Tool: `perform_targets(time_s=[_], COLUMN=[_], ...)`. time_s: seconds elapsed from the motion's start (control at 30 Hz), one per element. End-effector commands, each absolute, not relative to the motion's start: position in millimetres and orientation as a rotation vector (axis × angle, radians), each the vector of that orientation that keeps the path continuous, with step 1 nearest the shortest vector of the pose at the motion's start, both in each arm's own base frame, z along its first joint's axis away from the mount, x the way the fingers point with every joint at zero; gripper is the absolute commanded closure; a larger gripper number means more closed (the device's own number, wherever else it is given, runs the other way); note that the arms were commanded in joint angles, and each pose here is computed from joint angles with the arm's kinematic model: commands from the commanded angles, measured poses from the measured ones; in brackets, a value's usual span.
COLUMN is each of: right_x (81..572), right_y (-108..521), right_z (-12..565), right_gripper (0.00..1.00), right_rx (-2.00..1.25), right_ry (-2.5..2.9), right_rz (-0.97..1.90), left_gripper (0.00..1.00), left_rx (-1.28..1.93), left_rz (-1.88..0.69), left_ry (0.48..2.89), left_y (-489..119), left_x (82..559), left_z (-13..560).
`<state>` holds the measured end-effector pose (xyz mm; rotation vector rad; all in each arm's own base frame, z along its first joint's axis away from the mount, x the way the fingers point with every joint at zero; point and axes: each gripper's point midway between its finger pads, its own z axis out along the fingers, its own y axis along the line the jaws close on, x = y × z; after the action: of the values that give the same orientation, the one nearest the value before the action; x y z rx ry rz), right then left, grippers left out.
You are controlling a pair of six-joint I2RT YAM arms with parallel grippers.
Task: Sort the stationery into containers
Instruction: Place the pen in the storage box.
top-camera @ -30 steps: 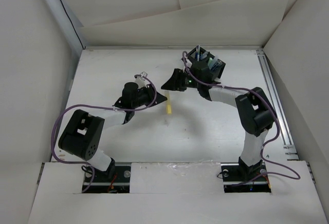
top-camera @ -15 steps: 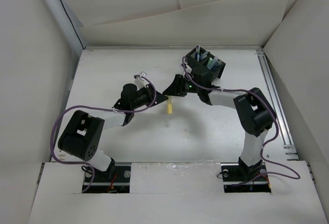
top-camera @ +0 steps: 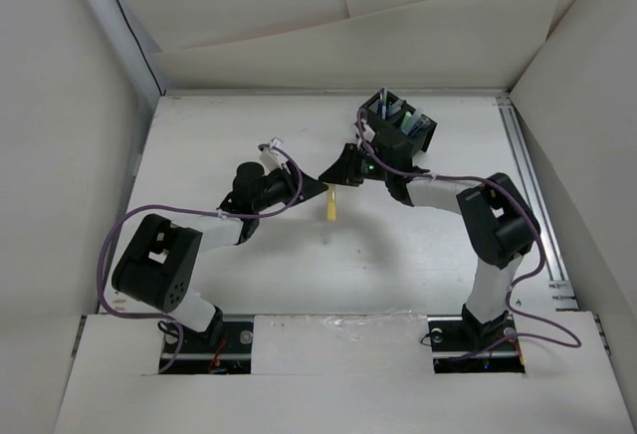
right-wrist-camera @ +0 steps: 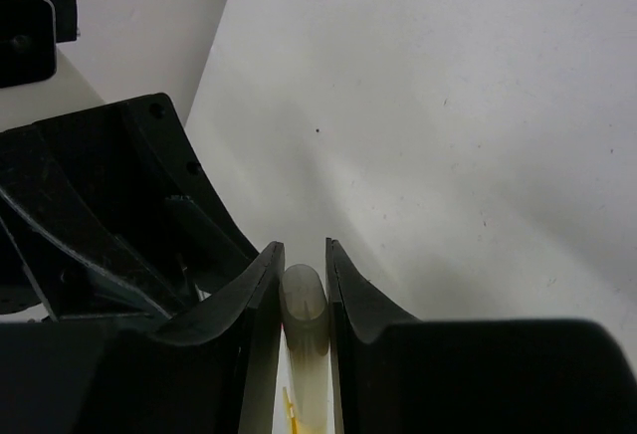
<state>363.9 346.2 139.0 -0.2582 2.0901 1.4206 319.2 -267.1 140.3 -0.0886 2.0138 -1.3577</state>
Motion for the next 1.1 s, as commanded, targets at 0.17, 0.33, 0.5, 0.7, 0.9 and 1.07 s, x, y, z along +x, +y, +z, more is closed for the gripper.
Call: perform_targets(time_s=[0.17, 0.33, 0.5, 0.7, 0.9, 1.07], right_x=[392.0, 417.0, 465.8, 512.4, 547.4, 564.2], right_y=[314.6, 274.7, 202.7, 91.4, 47.8, 48.5], right_z=[178.9, 215.4, 269.8, 313.1, 314.7, 302.8], right_gripper=[1.00, 1.00, 1.00, 1.00, 1.00, 1.00], right_rx=[-0.193, -0.139, 0.018, 0.349, 0.453, 0.447], right_ry=[1.974, 1.899, 1.808, 1.661, 1.599, 1.608], right_rz=[1.313, 1.208, 0.898, 0.533, 0.260, 0.134], left_gripper=[0.41, 0.29, 0.26, 0.25, 0.22, 0.19], left_rx=[0.029, 0.058, 0.068, 0.098, 0.139, 0.132], left_rz=[-1.413, -1.334, -1.234, -1.197, -1.244, -1.247], left_ry=[1.836, 1.768, 1.786, 1.760, 1.701, 1.672], left_y=[-266.8, -257.6, -247.0, -241.5, -242.2, -237.9], left_x=[305.2, 305.9, 305.0, 300.0, 286.9, 280.1], left_z=[178.5, 196.0, 188.7, 188.4, 203.3, 209.4])
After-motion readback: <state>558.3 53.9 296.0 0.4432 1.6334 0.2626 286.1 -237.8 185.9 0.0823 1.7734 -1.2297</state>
